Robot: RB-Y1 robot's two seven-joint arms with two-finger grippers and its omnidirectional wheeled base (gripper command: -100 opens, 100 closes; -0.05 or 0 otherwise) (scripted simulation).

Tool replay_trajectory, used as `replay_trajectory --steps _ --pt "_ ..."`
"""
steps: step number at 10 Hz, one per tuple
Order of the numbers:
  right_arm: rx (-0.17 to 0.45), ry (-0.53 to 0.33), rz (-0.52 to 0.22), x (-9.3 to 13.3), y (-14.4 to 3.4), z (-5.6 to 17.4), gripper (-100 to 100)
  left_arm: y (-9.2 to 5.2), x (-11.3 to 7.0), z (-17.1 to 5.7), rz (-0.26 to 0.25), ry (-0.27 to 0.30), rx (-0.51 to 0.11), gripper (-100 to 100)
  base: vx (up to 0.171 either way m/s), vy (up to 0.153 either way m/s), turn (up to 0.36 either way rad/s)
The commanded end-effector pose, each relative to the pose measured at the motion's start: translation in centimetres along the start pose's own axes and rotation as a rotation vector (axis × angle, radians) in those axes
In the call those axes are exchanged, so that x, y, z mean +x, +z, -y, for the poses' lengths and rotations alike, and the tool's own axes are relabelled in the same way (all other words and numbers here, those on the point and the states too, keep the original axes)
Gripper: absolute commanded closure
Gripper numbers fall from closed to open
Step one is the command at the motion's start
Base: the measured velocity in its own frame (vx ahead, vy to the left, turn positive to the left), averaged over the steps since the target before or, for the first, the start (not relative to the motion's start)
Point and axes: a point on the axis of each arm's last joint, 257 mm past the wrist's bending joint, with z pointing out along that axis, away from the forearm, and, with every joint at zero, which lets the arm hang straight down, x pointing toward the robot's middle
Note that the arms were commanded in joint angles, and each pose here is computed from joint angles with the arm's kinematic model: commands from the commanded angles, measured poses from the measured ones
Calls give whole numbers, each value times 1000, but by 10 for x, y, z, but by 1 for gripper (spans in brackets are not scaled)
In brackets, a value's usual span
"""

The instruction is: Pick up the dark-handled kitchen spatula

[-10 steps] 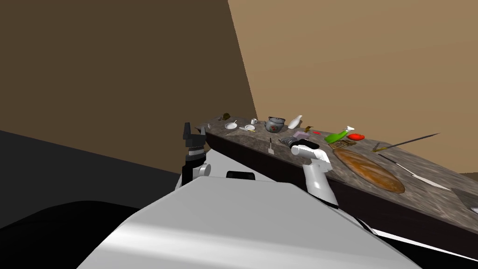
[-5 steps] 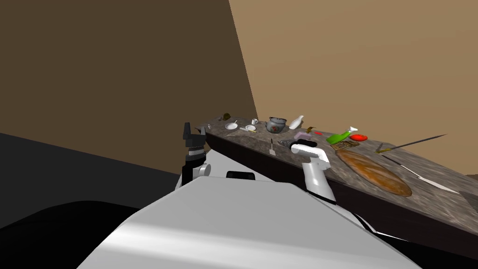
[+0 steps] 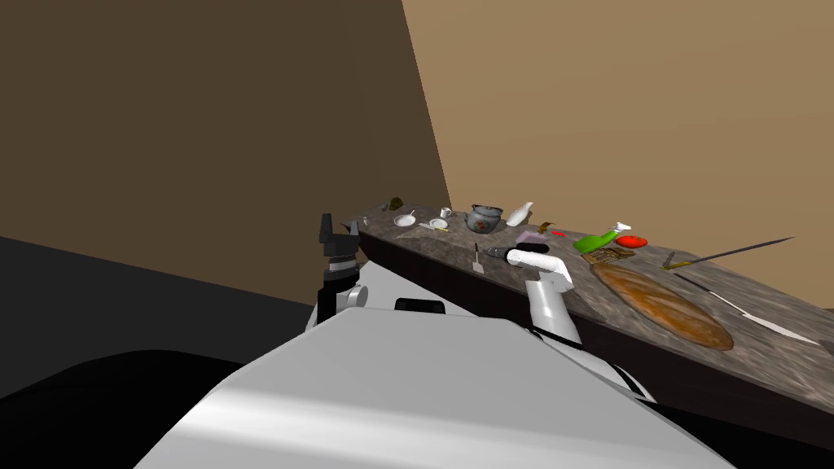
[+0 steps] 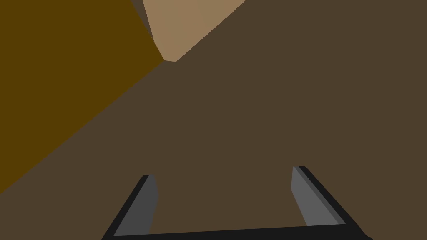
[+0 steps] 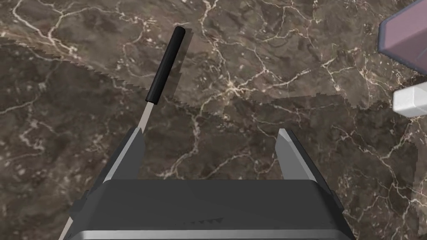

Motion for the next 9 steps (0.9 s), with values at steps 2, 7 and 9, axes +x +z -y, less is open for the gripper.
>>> replay_trajectory --steps 2,7,9 --pt "28 64 81 -17 5 5 -100 0 0 0 0 0 0 0 36 29 7" --pt "71 208 239 -46 9 16 -100 0 0 0 0 0 0 0 34 29 7" --pt "83 249 295 -57 7 20 -100 0 0 0 0 0 0 0 37 22 5"
